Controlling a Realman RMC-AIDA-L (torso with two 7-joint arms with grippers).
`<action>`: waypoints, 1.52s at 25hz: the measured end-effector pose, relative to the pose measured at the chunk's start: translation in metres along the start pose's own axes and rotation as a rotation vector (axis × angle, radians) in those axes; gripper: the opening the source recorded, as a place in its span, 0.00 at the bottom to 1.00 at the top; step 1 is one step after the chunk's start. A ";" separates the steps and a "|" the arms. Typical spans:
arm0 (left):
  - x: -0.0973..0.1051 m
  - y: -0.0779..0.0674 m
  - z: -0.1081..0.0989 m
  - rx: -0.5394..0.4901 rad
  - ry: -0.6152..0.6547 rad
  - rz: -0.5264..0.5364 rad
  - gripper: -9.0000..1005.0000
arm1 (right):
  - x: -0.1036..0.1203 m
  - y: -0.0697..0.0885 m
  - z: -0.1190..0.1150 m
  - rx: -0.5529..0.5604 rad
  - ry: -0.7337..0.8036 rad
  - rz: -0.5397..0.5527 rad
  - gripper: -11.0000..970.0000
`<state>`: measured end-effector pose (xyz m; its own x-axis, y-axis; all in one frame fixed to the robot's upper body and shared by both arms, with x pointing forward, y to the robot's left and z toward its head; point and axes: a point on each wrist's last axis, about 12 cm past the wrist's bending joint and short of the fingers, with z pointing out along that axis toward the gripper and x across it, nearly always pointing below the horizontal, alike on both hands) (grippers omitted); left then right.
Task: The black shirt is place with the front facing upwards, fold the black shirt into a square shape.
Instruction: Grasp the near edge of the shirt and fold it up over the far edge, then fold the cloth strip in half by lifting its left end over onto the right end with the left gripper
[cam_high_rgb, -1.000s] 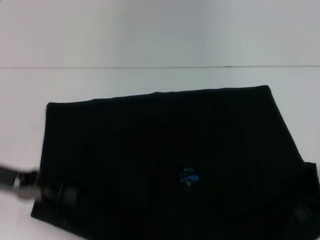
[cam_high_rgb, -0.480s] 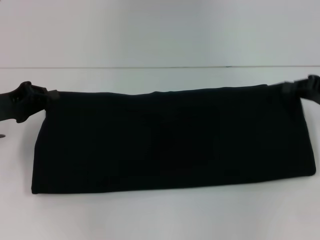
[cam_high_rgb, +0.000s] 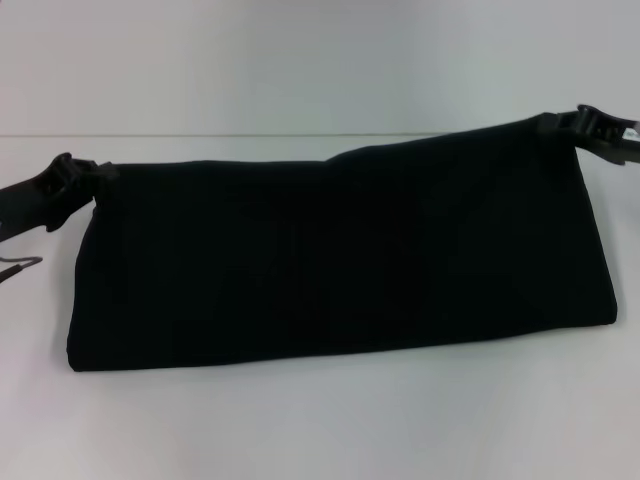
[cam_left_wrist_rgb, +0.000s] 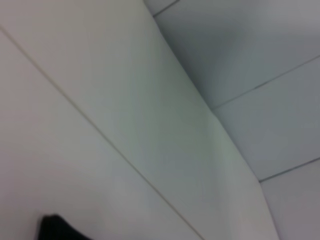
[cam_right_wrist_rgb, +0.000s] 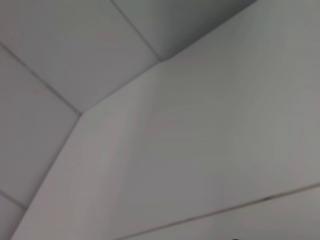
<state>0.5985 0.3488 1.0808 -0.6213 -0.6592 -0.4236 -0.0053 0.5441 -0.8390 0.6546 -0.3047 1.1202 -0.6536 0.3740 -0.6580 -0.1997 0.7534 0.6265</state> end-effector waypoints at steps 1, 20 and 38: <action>-0.001 -0.001 0.002 -0.004 -0.007 0.006 0.07 | 0.000 0.001 0.004 0.013 -0.011 -0.001 0.06; 0.030 -0.003 0.042 -0.103 -0.167 0.097 0.16 | 0.035 0.003 0.047 0.280 -0.075 -0.206 0.25; 0.010 0.008 -0.019 0.126 -0.140 -0.021 0.85 | 0.053 -0.012 -0.010 -0.073 -0.143 -0.284 0.88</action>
<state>0.5772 0.3563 1.0761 -0.5070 -0.7403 -0.4414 0.0866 0.4658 -0.8806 0.6154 -0.2993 1.0820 -0.4560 0.2305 -0.8596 -0.4149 0.7994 0.4345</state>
